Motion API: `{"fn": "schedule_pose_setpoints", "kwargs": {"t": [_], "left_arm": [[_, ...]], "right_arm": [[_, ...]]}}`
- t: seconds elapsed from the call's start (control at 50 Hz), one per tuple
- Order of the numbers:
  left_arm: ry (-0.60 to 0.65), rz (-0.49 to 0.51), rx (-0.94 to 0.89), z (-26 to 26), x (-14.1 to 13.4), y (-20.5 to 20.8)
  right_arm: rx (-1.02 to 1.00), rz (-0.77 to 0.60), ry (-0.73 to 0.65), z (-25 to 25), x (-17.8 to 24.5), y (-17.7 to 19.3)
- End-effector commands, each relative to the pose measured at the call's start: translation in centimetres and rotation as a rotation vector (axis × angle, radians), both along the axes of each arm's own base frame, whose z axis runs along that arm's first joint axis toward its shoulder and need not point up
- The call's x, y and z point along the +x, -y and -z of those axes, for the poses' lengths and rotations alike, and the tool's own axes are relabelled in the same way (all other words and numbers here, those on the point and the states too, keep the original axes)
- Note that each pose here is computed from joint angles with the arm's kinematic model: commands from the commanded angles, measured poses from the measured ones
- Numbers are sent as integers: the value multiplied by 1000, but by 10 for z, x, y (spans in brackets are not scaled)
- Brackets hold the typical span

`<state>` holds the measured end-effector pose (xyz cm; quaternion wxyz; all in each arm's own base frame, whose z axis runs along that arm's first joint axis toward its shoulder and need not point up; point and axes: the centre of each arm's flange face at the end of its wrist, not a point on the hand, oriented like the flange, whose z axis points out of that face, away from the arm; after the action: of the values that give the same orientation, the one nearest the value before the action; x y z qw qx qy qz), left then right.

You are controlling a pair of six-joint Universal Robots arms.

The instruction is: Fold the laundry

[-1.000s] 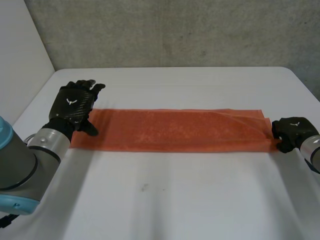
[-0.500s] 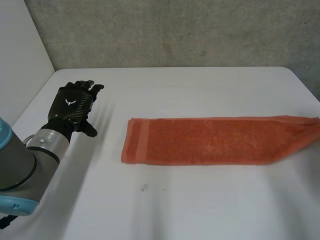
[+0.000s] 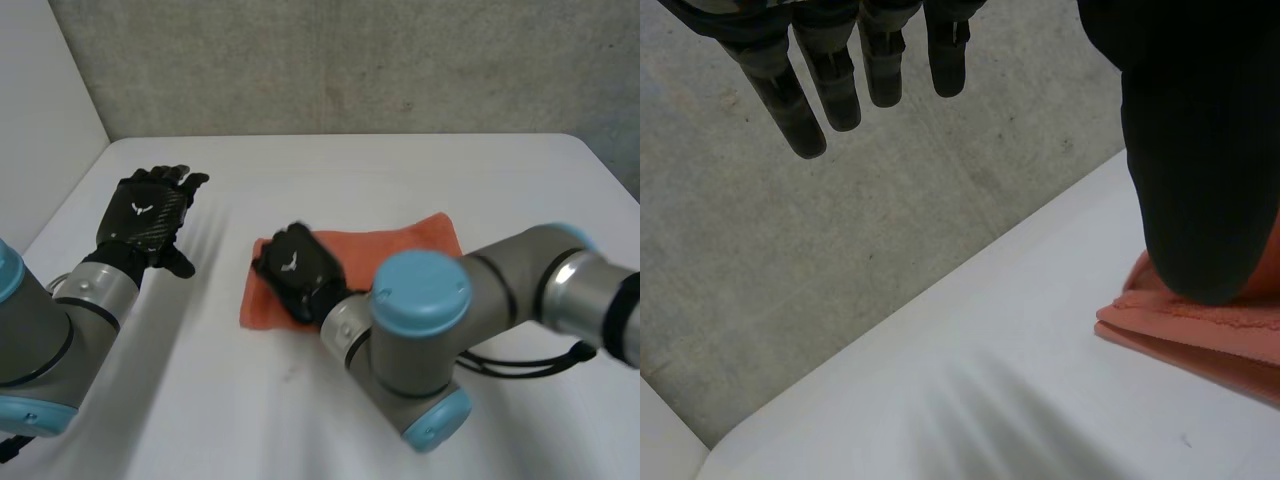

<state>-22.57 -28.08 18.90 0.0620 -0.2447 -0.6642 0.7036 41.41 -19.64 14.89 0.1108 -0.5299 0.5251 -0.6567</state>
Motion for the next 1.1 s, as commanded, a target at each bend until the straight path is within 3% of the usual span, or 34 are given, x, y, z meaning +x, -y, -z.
{"fn": "schedule_pose_setpoints", "kwargs": {"t": [0.02, 0.2, 0.24, 0.26, 0.36, 0.52, 0.7, 0.88, 1.02, 1.04, 1.06, 1.1], "left_arm": [[0, 3, 1, 0, 0, -1], [3, 10, 5, 2, -2, -3], [3, 10, 6, 2, -2, -4], [5, 15, 7, 3, -3, -5], [6, 19, 11, 4, -5, -6], [9, 29, 15, 6, -7, -8], [8, 30, 19, 6, -8, -9], [7, 36, 14, 5, -9, -11], [7, 30, 9, 3, -9, -11], [5, 29, 8, 2, -8, -10], [5, 27, 7, 2, -8, -10], [5, 27, 7, 2, -8, -10]], "right_arm": [[-4, 75, -26, 5, -5, 5], [26, 330, 36, -42, -63, 55], [79, 368, 36, -43, -77, 59], [208, 464, 33, -34, -107, 69], [367, 550, 29, -16, -140, 73], [480, 599, 42, 9, -178, 81], [369, 637, 113, 16, -190, 105], [174, 600, 107, -19, -172, 124], [-19, 288, 98, -60, -62, 55], [-19, 287, 98, -60, -62, 55], [-40, 169, 59, -48, -29, 25], [-39, 138, 43, -42, -21, 16]]}}
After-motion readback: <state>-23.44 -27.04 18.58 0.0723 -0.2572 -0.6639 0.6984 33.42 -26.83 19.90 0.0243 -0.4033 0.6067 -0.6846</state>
